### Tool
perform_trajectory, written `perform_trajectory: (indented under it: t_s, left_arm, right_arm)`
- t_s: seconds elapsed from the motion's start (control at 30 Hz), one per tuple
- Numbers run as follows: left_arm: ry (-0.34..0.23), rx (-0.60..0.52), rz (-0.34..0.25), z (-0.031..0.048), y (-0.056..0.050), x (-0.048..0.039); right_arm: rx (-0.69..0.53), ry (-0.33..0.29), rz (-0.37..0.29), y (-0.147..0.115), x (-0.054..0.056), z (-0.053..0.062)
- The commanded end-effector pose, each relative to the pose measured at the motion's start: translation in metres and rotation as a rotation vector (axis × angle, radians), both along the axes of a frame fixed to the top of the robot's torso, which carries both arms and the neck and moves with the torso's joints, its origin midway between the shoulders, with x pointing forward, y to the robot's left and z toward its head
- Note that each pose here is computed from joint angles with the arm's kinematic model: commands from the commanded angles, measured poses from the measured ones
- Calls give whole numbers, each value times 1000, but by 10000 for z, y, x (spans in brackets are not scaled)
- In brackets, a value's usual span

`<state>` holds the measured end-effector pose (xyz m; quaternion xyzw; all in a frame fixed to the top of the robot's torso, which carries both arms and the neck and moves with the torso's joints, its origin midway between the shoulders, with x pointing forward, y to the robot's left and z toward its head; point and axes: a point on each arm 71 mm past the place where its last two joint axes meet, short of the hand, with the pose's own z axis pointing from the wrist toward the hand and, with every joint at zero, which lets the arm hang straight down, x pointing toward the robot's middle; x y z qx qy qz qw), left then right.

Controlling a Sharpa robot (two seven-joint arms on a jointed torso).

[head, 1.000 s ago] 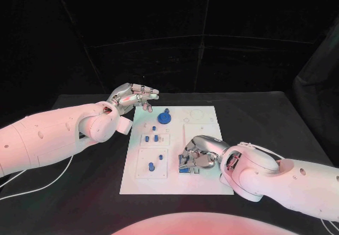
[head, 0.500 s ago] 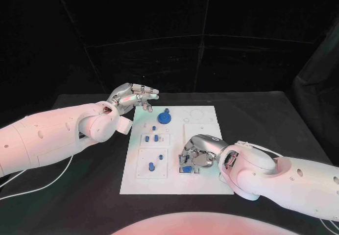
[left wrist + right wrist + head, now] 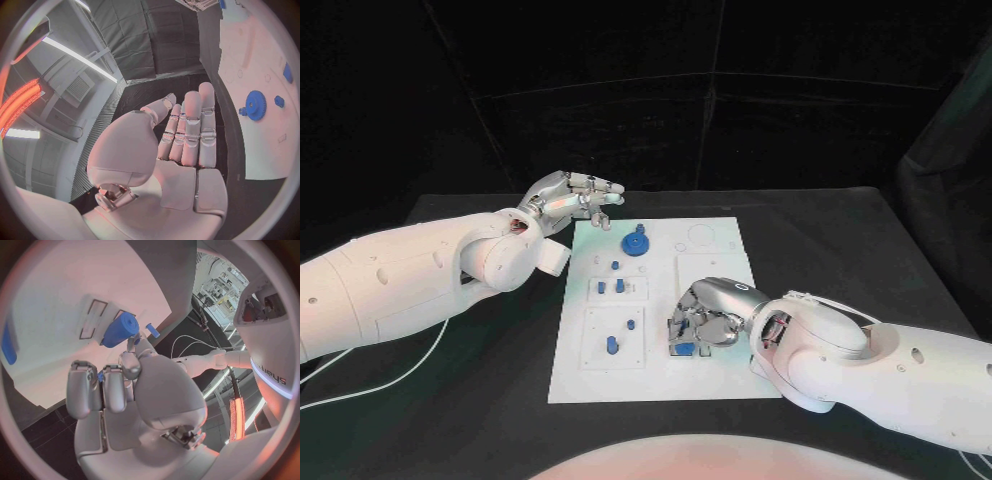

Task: Assemble the parts on the task board

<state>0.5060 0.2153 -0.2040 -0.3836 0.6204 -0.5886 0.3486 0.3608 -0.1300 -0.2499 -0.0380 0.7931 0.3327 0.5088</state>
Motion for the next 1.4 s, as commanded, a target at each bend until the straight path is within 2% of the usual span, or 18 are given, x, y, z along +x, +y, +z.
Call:
perform_trajectory:
  t_s: [0.03,0.33,0.53,1.03,1.4]
  left_arm:
    - [6,-6,-11,8,-13,1]
    - [7,-6,-12,7,-14,1]
    - [8,-5,-12,6,-11,2]
    - [9,-5,-13,3,-13,2]
    - [9,-5,-13,3,-17,2]
  right_arm:
    - [127,-30,13,12,-6,79]
    - [157,-10,64,-40,-36,87]
    - [106,-5,97,-119,-68,74]
    - [3,-90,133,-222,-70,74]
    - [-64,-105,174,-180,-56,29]
